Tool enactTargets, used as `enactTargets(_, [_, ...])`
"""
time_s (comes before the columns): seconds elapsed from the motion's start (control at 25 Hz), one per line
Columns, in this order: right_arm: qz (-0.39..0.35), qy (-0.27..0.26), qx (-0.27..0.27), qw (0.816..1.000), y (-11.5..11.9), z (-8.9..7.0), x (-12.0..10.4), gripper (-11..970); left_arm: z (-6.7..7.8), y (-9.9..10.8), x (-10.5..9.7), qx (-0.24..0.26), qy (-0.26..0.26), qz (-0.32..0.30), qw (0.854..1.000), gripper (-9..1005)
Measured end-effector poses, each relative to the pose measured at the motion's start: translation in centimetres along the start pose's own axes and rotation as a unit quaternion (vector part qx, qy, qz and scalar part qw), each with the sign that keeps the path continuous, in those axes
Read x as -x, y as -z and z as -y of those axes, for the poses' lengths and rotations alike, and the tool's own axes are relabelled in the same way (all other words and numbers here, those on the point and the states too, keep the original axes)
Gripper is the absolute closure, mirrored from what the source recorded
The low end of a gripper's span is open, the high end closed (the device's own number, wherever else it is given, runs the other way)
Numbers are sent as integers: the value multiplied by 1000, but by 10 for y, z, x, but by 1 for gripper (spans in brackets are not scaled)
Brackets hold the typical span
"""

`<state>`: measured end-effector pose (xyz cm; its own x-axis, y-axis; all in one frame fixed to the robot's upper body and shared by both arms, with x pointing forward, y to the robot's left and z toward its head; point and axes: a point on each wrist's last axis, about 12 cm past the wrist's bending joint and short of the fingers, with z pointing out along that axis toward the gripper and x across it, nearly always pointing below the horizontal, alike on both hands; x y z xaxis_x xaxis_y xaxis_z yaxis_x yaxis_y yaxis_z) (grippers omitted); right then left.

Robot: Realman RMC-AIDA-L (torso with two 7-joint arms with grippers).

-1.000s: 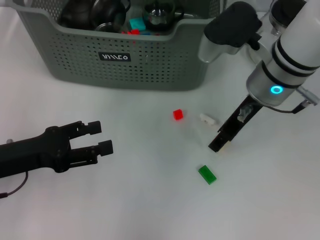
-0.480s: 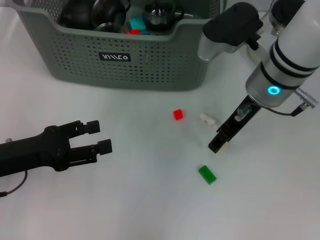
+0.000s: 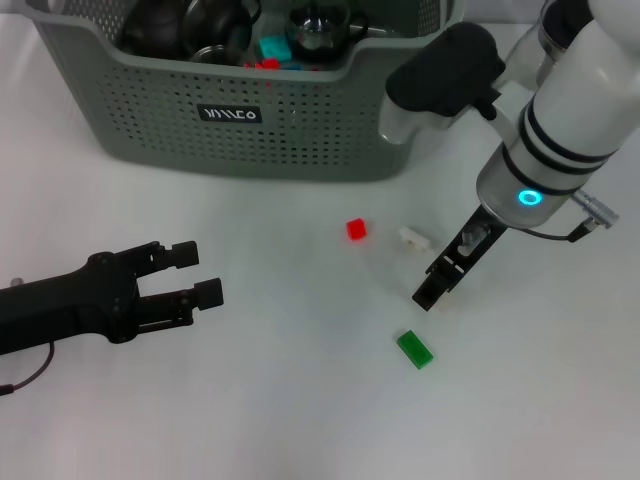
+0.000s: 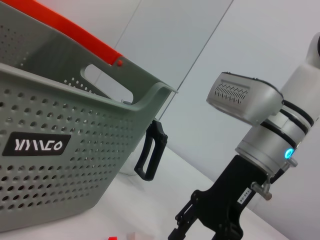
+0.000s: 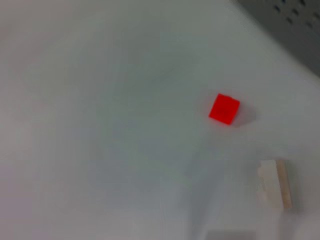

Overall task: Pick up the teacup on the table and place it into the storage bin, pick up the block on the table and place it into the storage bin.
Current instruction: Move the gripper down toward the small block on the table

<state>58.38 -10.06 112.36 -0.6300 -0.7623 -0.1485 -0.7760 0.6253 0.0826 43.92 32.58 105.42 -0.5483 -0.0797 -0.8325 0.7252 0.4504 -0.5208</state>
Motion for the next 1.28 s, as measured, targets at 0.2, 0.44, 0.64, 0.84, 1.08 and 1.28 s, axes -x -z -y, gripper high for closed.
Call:
enactTargets(0.2, [-9, 0, -7, 1000, -7, 0, -2, 306, 0, 0, 0, 0, 0, 0, 1000, 181])
enactTargets(0.44, [-4, -6, -11, 1000, -7, 1, -2, 316, 0, 0, -1, 0, 1, -1, 1000, 182])
enactTargets(0.64, [-5, -7, -13, 1000, -7, 2, -2, 324, 0, 0, -1, 0, 1, -1, 1000, 182])
enactTargets(0.84, [-5, -6, -13, 1000, -7, 2, -2, 357, 0, 0, -1, 0, 2, -1, 1000, 182])
enactTargets(1.08, [-6, -6, -14, 1000, -7, 2, -1, 441, 0, 0, 0, 0, 3, -1, 1000, 183])
enactTargets(1.28, [-6, -5, -15, 1000, -7, 2, -1, 500, 0, 0, 0, 0, 3, 0, 1000, 183])
